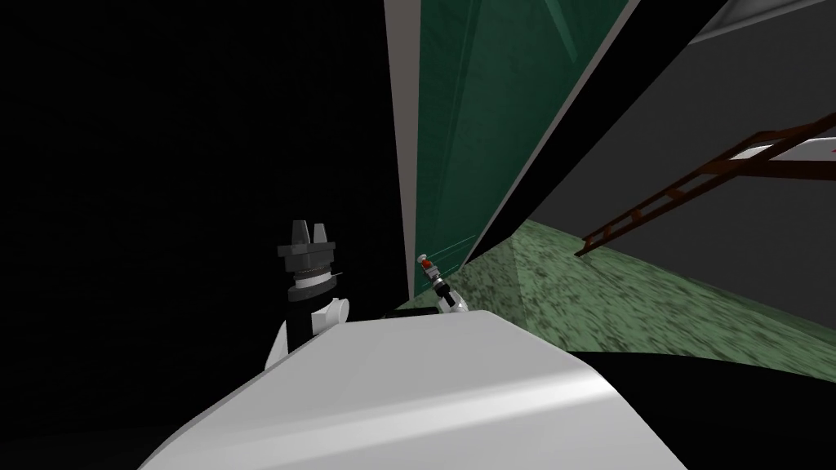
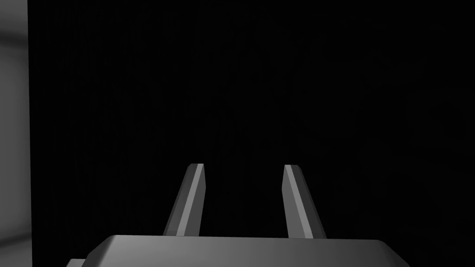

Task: Pull the door open

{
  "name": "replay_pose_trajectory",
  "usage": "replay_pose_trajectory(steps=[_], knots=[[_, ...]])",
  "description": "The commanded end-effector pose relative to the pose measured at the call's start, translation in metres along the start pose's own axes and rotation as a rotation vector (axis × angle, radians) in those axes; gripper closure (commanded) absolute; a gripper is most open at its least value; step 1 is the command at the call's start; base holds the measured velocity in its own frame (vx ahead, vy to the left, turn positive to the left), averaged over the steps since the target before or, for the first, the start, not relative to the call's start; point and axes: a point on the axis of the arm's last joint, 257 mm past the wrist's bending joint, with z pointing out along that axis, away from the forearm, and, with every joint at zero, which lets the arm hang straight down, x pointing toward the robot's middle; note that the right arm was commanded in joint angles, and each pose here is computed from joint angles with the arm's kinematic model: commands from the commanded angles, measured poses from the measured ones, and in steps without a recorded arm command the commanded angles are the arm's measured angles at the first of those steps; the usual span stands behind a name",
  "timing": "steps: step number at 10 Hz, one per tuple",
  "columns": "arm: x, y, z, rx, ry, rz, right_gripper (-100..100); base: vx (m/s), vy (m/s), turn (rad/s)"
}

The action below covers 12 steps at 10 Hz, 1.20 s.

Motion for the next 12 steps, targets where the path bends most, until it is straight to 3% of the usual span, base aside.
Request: replay_pose_trajectory(steps=[1, 12], knots=[[0.0, -0.005, -0.0013, 0.01, -0.001, 0.047, 100, -0.019, -0.014, 0.117], [-0.003, -0.038, -0.0107, 0.078, -0.025, 0.336, 100, -0.035, -0.025, 0.104]])
